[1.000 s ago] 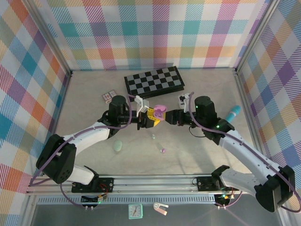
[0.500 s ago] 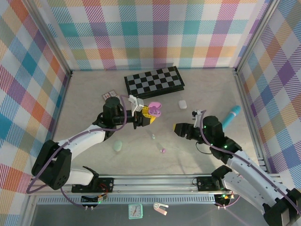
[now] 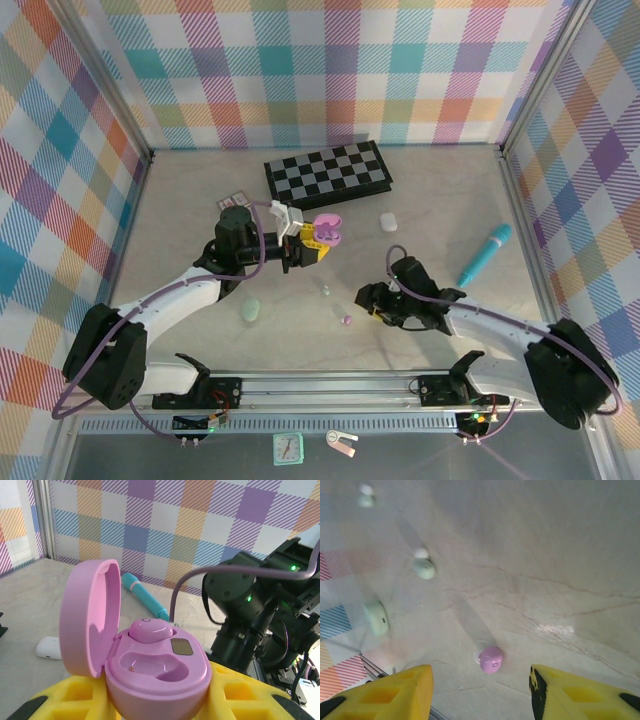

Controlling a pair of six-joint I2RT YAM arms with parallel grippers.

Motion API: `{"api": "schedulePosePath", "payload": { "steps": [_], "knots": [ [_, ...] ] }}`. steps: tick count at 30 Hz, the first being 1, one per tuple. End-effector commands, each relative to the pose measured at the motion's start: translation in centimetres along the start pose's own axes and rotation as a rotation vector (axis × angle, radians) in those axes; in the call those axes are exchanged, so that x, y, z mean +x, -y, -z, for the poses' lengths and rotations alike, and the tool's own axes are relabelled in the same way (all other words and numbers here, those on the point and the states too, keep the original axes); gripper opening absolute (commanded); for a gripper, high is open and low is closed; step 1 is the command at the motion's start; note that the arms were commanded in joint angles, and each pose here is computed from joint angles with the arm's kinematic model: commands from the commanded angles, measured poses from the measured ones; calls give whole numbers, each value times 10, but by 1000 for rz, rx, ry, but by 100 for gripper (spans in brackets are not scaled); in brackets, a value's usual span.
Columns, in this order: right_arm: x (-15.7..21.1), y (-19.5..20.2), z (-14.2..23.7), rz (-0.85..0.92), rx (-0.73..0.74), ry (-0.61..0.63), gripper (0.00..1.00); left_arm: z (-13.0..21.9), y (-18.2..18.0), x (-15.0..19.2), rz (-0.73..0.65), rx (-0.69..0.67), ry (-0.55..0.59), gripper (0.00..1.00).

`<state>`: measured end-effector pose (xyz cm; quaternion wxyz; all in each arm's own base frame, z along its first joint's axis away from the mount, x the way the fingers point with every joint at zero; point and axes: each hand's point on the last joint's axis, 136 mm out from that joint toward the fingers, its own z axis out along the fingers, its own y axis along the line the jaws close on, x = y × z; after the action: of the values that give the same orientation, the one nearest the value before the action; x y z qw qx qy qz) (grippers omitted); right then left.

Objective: Insert wireless bluetooth earbuds into charging case

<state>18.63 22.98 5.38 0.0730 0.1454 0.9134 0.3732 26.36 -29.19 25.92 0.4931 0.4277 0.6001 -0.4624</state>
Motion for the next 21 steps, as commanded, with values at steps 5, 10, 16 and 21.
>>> {"api": "schedulePosePath", "payload": {
  "steps": [5,10,16,21],
  "knots": [
    [7,-20,-17,-57,-23,-60,49,6,8,-16,-53,16,50,20],
    [9,-20,-25,-73,-9,-97,40,7,9,-19,-58,20,54,20],
    [14,-21,-34,-88,-4,-149,39,7,11,-21,-67,24,61,20],
    [15,-18,-33,-92,6,-146,40,8,11,-23,-68,24,61,20]
  ]
}}
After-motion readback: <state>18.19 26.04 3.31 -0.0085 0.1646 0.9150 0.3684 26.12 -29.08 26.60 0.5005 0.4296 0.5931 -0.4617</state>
